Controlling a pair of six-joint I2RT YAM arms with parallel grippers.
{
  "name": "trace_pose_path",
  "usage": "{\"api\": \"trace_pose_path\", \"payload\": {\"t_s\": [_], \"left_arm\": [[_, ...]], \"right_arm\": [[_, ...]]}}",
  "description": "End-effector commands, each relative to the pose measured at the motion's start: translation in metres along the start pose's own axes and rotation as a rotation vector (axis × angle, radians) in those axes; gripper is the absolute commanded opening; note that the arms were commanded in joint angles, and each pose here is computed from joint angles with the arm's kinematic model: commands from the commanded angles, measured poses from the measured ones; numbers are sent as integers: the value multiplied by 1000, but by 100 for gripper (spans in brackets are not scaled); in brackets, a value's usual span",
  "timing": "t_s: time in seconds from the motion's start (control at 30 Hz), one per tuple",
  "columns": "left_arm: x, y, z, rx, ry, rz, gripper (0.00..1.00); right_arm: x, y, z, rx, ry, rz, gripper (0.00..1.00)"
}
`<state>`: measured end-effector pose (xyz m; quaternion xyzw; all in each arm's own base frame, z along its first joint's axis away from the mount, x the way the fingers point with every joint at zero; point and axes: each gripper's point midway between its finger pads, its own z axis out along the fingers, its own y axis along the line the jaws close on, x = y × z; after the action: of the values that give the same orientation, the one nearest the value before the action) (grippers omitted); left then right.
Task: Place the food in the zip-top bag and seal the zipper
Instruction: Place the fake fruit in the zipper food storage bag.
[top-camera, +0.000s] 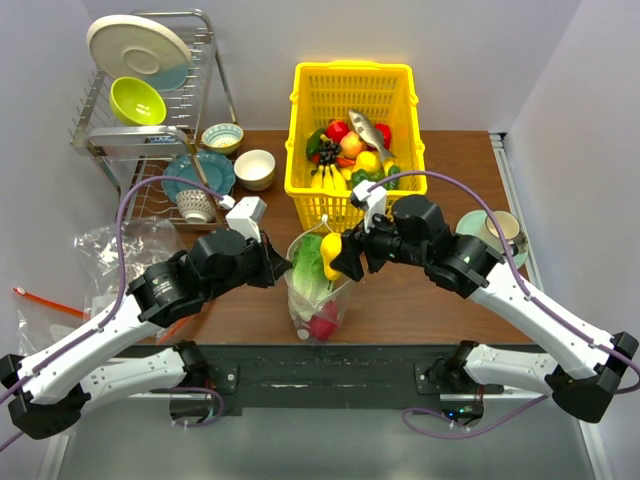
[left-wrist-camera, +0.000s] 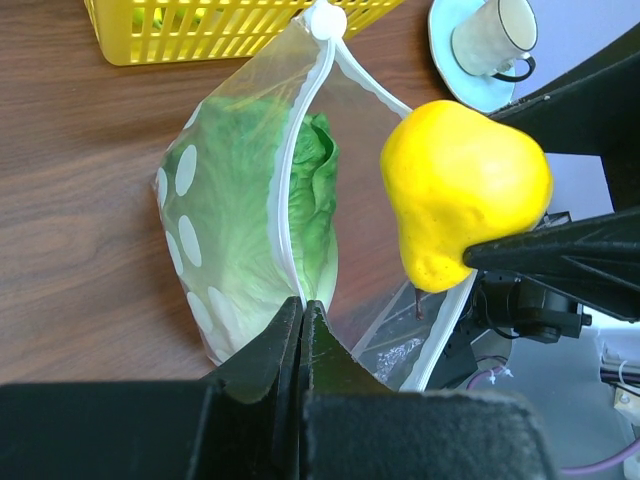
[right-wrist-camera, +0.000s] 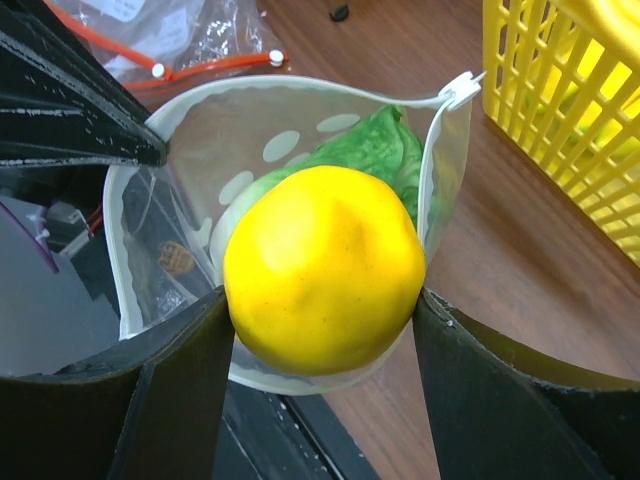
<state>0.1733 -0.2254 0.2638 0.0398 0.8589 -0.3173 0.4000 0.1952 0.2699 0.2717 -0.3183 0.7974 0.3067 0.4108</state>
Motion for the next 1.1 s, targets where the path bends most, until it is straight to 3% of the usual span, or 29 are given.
{"api": "trace_pose_path", "payload": {"t_s": [0.0,0.53,0.73,0.77,0.87,1.07], "left_arm": [[-22,-14,-8,50,-75,-37,0],[-18,-15,-13,68,-64,-20,0],[-18,-12,-14,60,-67,-18,0],[-18,-12,-14,59,-68,-19,0],[-17,-10,-15,56,-67,-18,0],[-15,-9,-15,53,-62,-15,0]], "right_arm": [[-17,2,-12,35,-28,-39,25],[-5,23,13,93,60,-98,26],[-1,23,10,111,74,-120,59],[-2,23,7,112,70,-121,68],[-5,23,3,113,53,-118,74],[-10,22,-4,122,36,-111,76]]}}
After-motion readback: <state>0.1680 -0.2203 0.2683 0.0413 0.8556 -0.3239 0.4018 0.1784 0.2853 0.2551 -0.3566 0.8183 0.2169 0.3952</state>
